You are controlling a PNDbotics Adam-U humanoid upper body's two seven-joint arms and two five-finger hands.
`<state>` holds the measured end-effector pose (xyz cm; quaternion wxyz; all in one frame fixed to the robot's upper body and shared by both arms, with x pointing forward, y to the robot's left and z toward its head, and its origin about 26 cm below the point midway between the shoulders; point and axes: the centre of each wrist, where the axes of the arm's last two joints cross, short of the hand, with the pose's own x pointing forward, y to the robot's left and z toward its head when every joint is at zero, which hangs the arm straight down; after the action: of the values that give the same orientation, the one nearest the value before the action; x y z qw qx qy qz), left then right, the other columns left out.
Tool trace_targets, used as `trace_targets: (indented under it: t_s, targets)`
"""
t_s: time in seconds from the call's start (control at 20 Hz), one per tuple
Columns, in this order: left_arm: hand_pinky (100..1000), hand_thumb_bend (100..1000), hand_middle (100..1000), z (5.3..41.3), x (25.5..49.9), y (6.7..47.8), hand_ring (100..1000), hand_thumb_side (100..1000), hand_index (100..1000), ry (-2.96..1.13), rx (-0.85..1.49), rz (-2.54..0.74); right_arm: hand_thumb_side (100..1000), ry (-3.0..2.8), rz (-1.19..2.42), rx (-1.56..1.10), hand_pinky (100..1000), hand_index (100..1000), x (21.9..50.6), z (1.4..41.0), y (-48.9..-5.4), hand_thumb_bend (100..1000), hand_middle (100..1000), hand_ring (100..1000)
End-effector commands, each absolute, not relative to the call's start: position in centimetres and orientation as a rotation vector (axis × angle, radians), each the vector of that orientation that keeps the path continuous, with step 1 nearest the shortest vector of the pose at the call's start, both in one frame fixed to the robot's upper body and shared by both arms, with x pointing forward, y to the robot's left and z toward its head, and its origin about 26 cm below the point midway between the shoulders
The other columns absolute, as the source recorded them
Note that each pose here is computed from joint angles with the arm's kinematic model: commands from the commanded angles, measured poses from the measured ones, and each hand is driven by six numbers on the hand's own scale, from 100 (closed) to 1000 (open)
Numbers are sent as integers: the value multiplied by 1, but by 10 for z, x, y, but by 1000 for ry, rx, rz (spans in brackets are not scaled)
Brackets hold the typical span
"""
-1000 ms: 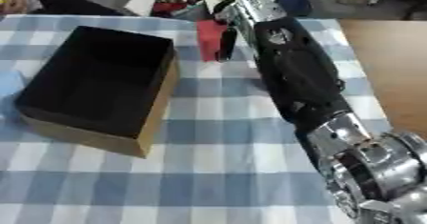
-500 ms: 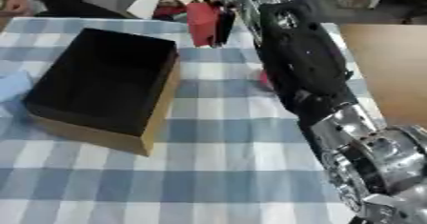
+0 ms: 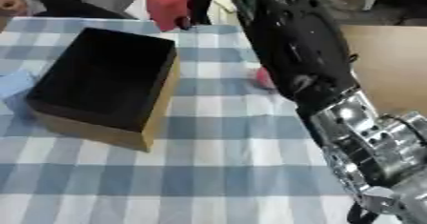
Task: Pick up objects on the table and place them in the box.
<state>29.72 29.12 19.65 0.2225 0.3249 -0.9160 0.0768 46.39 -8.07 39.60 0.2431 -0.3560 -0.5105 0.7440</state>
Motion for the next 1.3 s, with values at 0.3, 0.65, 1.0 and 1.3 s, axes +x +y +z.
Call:
trace_targets:
  t_s: [0.3,0.65,1.0,1.3]
  targets:
    - [464,100,621,207,296,293,684,820,799,-2569,899,198,294,-1459,2143,-872,909,743,445,391,-43,100,816,902]
    - [464,100,621,208,296,291,683,819,798,-2575,882,201,312,-1391,2180,-844,908,744,451,349,-14,100,816,904]
    - [465,100,620,208,297,290,683,819,797,-2578,872,206,328,-1336,2204,-881,907,751,456,313,4,100,822,909]
    - [464,100,620,208,297,290,682,818,796,-2579,869,208,500,-1313,2257,-950,921,821,454,301,13,100,858,937]
